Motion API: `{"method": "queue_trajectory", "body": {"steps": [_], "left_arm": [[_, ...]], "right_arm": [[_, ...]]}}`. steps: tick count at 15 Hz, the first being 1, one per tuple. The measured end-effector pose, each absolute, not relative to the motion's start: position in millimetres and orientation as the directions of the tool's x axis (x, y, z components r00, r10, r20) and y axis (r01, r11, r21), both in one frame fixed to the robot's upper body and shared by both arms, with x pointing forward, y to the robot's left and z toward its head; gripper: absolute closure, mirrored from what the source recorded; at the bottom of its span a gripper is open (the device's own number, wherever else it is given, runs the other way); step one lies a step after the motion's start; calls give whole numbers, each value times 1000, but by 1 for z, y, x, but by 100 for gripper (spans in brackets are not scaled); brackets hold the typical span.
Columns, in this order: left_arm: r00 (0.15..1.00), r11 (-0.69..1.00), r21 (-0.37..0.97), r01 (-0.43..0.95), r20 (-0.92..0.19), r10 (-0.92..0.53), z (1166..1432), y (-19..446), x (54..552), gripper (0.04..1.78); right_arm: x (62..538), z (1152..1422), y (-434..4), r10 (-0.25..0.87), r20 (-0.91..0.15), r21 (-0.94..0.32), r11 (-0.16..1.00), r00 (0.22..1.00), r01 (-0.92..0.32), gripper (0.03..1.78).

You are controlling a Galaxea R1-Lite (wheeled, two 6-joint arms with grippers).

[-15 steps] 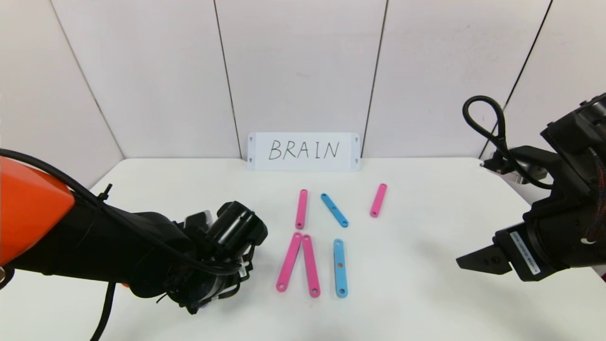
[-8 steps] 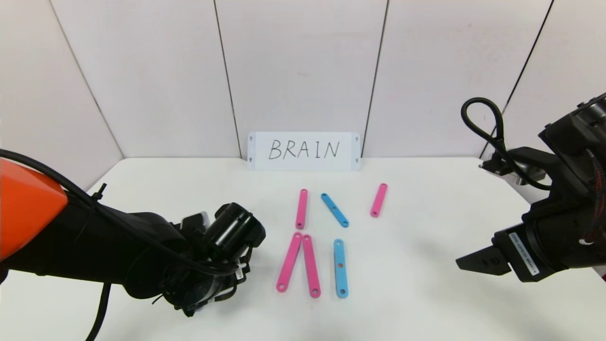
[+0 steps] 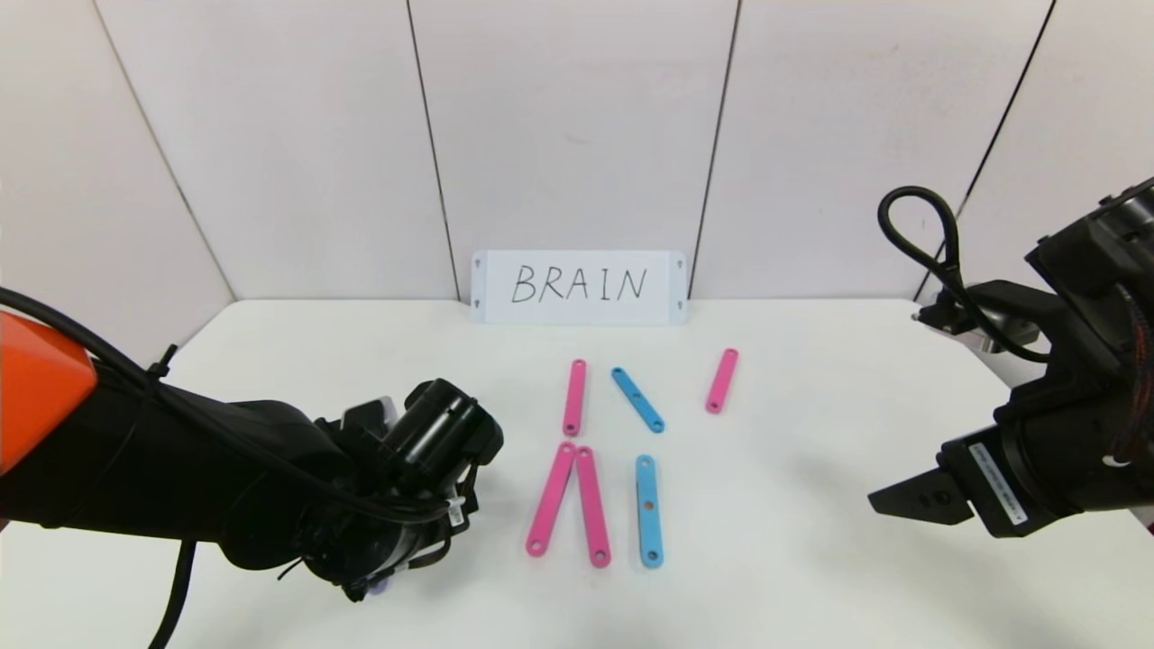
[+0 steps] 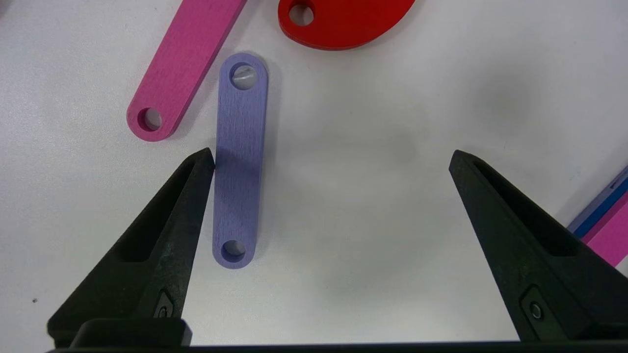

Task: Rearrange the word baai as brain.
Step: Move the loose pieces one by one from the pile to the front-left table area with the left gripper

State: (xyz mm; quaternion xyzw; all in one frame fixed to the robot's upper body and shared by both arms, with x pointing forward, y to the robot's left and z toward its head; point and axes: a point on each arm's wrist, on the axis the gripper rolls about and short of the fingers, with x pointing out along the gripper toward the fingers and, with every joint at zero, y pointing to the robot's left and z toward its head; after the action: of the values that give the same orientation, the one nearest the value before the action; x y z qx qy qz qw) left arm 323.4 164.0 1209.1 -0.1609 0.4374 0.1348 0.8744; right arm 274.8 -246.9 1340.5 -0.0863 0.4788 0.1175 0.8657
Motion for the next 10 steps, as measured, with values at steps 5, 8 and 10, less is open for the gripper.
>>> {"method": "queue_trajectory", "body": {"steps": [5,8,10], "left_arm": [[582,912,-166,-375,-808,92,1209,163,324,13],[581,912,-165,-376,-808,94,1209,163,323,13],[582,912,-165,-376,-808,94,1209,163,323,13]], "right_arm": [[274,1342,-247,122,-846,-37,958,519,-285,10],[274,1342,-247,121,-846,-37,958,519,-284,10],[275,1341,-247,121,-847,-37,958,517,-284,10]]}}
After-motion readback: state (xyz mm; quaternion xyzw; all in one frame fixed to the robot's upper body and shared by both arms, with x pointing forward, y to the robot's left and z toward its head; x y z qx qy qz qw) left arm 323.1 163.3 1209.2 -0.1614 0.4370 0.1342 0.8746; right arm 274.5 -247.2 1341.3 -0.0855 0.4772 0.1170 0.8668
